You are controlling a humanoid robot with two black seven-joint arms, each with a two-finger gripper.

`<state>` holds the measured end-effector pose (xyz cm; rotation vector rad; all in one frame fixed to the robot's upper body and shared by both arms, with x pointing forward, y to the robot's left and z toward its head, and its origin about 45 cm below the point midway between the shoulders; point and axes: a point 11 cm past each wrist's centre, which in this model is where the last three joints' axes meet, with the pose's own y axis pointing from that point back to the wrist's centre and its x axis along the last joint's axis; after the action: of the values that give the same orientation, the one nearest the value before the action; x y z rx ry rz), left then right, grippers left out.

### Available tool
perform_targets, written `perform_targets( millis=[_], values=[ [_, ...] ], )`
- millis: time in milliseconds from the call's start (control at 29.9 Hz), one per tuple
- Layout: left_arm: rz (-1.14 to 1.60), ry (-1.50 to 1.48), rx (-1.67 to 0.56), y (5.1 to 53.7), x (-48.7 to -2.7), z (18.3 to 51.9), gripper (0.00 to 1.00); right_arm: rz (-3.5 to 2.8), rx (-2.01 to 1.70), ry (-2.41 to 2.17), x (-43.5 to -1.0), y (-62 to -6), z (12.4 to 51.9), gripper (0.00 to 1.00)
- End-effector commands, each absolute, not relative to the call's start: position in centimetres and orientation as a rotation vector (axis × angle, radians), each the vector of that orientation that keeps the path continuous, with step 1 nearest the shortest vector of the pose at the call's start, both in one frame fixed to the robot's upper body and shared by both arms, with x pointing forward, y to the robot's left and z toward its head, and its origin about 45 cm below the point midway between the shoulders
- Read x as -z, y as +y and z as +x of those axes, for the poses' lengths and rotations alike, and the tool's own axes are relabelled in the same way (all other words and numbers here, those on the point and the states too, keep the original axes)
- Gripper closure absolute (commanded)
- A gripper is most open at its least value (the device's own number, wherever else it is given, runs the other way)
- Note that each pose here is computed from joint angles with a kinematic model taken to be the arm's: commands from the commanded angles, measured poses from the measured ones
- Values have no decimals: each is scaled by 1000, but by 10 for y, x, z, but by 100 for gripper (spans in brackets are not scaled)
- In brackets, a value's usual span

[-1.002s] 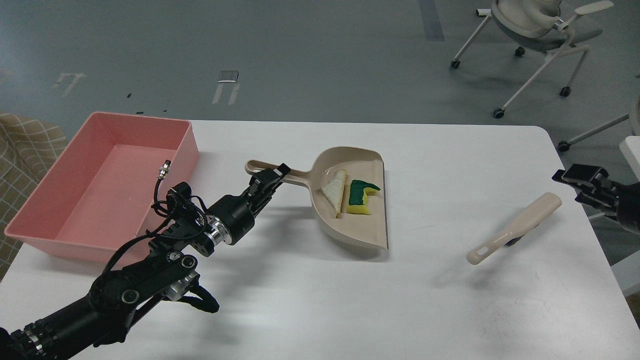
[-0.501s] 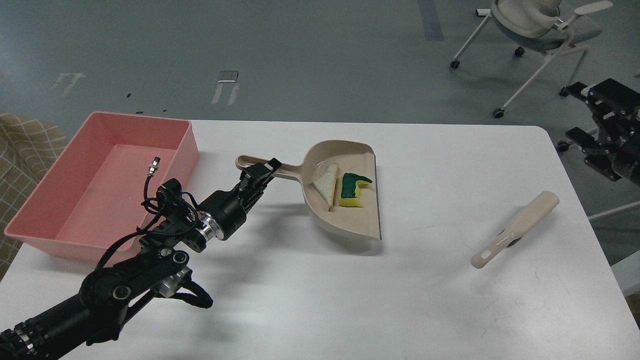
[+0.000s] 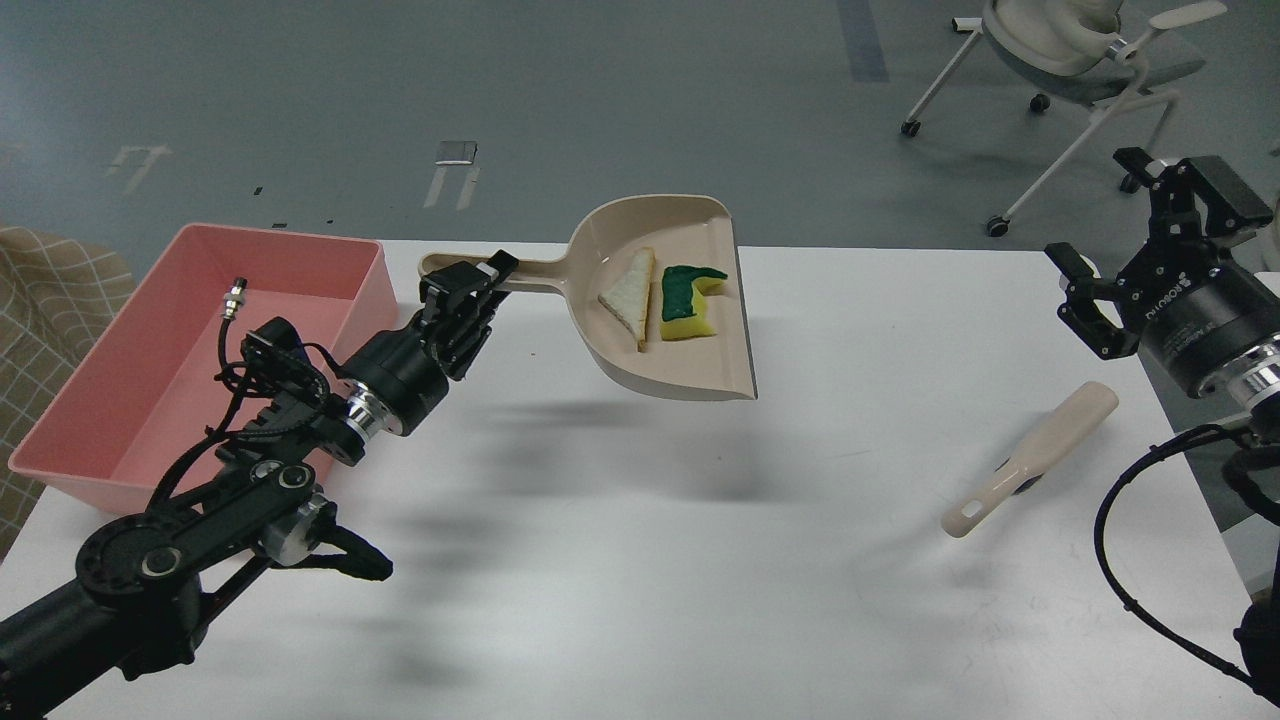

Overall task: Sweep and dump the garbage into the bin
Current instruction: 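Lift the dustpan with the left gripper and tip it over the pink bin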

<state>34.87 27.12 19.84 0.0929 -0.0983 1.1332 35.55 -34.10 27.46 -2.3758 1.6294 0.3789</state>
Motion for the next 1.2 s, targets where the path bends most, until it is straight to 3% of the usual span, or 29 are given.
perform_targets(
  millis=[0, 200, 535, 869, 1170],
  values=[
    [79, -103, -1153, 297, -217, 348, 92, -2302, -467, 1564, -269, -345, 356, 2],
    [46, -89, -1206, 341, -243, 343, 92, -2286, -509, 1580, -259, -348, 353, 2],
    [90, -51, -1323, 407, -241, 312, 92, -2263, -571, 1611, -242, -355, 352, 2],
    [127, -58, -1525, 499, -257, 252, 91, -2240, -624, 1660, -225, -364, 341, 1],
    [220, -32, -1622, 548, -251, 214, 90, -2216, -622, 1635, -230, -366, 341, 0]
  ],
)
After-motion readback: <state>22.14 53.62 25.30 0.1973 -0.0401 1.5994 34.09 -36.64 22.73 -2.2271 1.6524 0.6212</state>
